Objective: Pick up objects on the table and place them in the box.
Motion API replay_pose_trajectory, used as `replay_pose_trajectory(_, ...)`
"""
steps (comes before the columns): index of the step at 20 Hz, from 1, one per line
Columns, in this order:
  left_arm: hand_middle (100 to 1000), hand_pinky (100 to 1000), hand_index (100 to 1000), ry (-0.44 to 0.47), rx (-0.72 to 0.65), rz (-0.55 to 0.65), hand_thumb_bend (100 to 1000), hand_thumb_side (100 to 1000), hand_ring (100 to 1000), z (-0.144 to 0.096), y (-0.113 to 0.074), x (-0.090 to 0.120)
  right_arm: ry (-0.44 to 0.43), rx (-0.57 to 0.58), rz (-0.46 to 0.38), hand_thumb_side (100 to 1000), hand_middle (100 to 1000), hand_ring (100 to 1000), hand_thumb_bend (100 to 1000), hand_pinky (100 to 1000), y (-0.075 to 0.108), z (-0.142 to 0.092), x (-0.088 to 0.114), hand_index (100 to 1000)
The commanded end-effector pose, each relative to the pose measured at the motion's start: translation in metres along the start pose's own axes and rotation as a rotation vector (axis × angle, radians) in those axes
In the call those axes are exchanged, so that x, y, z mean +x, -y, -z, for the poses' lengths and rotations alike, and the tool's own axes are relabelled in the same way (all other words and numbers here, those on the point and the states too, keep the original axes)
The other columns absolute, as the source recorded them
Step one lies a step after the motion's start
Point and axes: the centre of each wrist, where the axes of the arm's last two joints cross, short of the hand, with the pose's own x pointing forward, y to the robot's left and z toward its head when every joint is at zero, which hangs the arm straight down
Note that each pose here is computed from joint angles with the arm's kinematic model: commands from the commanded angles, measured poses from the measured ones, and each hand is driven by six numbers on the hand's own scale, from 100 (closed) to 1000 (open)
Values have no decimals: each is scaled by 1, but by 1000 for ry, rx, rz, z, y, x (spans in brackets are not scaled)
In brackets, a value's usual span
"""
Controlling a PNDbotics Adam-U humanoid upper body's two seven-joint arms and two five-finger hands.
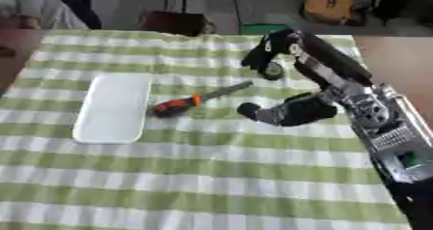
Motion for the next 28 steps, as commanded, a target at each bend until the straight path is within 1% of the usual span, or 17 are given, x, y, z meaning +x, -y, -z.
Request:
replay_pose_trajectory(1, 864, 625, 843, 33, -5, 8, 615, 761, 791, 4, -2, 8, 22, -18, -29, 289, 564, 569, 548, 691, 10, 1, 5, 708)
replay_pose_trajectory(16, 864, 625, 844, 33, -5, 7, 616, 761, 792, 4, -2, 8, 20, -20, -30, 289, 564, 570, 550, 691, 11, 1, 5, 707)
replay_pose_trajectory(20, 864, 625, 843, 34, -7, 7, 617, 760, 792, 4, -2, 8, 24, -20, -38, 291, 566, 571, 550, 693, 13, 2, 5, 709)
replay_pose_trajectory(25, 863, 625, 843, 35, -15, 5, 616, 760, 792, 4, -1, 8, 39, 27, -103, 291, 574, 581, 541, 705, 30, 8, 8, 714)
replay_pose_trajectory(28, 863, 625, 843, 35, -24, 1, 616, 761, 792, 4, 1, 8, 29, 71, -105, 288, 573, 581, 539, 705, 36, 14, 3, 713)
